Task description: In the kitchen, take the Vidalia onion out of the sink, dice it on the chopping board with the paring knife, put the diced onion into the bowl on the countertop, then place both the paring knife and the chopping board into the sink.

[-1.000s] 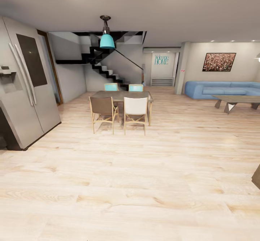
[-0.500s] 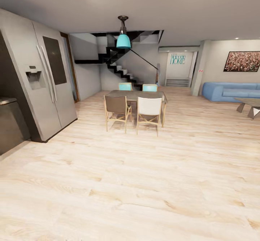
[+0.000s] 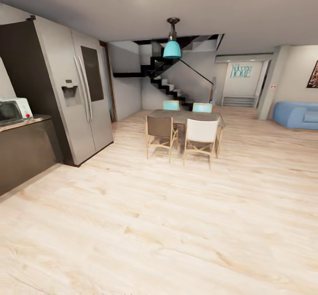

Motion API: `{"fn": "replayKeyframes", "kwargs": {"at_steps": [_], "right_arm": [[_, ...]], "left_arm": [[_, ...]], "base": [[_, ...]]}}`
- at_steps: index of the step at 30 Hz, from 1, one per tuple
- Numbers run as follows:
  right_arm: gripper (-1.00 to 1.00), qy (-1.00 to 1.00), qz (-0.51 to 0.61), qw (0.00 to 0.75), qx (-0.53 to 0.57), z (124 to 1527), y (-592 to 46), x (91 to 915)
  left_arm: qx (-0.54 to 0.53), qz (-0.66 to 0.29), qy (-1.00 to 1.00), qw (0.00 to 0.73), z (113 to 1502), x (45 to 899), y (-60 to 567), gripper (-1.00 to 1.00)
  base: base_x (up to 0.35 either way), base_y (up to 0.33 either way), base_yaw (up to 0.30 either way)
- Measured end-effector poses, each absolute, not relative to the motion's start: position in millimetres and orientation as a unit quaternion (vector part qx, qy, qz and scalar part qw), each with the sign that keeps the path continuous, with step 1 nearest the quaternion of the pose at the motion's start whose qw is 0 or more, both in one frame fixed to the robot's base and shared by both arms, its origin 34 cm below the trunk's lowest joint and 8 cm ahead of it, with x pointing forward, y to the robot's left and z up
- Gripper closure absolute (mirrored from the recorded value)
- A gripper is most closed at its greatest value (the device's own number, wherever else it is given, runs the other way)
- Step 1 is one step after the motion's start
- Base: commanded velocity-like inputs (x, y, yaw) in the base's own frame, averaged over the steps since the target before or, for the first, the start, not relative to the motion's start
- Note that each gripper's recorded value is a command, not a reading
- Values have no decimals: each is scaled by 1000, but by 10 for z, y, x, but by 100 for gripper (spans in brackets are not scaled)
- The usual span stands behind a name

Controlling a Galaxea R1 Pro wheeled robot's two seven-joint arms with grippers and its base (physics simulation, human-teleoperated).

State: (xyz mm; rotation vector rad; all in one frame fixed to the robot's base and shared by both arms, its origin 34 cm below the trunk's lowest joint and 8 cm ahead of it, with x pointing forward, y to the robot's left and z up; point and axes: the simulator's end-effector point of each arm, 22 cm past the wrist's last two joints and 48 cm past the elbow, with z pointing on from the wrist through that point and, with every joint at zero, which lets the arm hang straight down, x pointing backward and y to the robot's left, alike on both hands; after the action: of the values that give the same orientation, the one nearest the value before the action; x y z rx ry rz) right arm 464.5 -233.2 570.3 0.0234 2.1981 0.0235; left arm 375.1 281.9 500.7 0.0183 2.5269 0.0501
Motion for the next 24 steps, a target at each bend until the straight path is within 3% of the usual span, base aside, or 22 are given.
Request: {"fn": "replayKeyframes", "kwargs": {"at_steps": [24], "right_arm": [[-100, 895, 10, 445, 10, 5639, -2331, 4584]], "left_arm": [[8, 18, 955, 296, 4978, 3709, 2813, -100]], "base": [[0, 0, 275]]}}
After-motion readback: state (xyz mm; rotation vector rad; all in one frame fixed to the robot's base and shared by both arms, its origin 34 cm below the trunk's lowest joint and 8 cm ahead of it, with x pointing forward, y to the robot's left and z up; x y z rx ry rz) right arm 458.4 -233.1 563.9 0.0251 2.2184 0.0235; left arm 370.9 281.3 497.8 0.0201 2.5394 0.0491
